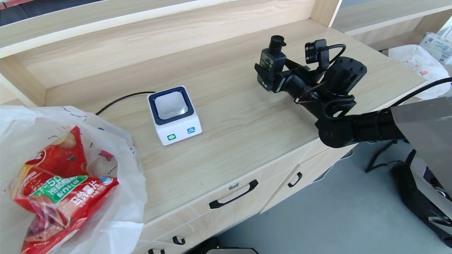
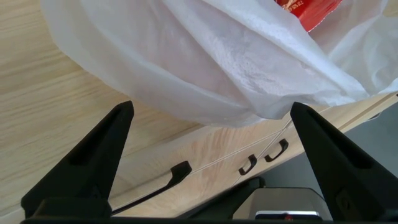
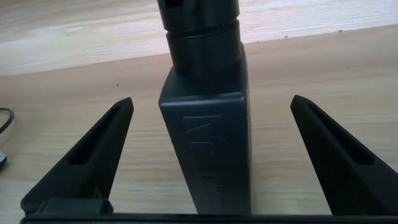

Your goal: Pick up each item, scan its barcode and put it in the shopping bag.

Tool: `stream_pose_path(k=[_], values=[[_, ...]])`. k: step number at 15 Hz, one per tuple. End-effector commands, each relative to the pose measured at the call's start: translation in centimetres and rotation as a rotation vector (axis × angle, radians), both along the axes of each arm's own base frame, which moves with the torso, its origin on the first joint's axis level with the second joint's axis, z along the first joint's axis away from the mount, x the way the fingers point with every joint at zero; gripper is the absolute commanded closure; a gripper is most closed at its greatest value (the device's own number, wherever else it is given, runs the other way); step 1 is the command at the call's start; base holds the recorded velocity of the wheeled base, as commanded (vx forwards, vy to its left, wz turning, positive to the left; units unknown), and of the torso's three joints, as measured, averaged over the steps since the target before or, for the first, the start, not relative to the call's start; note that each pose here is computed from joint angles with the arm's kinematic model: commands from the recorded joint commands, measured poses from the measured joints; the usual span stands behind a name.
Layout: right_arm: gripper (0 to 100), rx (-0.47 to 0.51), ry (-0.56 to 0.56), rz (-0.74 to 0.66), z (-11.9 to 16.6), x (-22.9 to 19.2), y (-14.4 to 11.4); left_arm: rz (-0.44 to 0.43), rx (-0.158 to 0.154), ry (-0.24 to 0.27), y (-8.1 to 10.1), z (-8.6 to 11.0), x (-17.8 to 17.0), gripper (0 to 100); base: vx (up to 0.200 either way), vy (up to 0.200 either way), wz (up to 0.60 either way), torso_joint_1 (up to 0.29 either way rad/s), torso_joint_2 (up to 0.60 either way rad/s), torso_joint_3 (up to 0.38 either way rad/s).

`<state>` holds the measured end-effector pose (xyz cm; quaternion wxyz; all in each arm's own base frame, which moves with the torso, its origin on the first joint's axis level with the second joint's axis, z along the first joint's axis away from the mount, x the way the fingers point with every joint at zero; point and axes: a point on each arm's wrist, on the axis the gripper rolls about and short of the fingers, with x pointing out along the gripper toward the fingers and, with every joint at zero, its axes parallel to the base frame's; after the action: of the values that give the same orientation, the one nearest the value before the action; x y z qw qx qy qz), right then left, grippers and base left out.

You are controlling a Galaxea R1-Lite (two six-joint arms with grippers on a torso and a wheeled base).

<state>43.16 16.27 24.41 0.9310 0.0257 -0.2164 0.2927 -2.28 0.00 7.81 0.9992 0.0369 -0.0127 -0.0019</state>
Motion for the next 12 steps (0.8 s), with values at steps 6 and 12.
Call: stream_pose_path(k=[6,12], values=[[0,-0.004,0.033,-0.002,-0.2,1.3,0.4,0.000,0.001,-0.001,0.0,0.0,0.0,0,0.000,0.000,0.00,0.000,0.00,0.000],[100,-0.002,0.041,0.002,0.0,3.0,0.9,0.000,0.000,0.001,0.0,0.0,0.0,0,0.000,0.000,0.00,0.000,0.00,0.000]])
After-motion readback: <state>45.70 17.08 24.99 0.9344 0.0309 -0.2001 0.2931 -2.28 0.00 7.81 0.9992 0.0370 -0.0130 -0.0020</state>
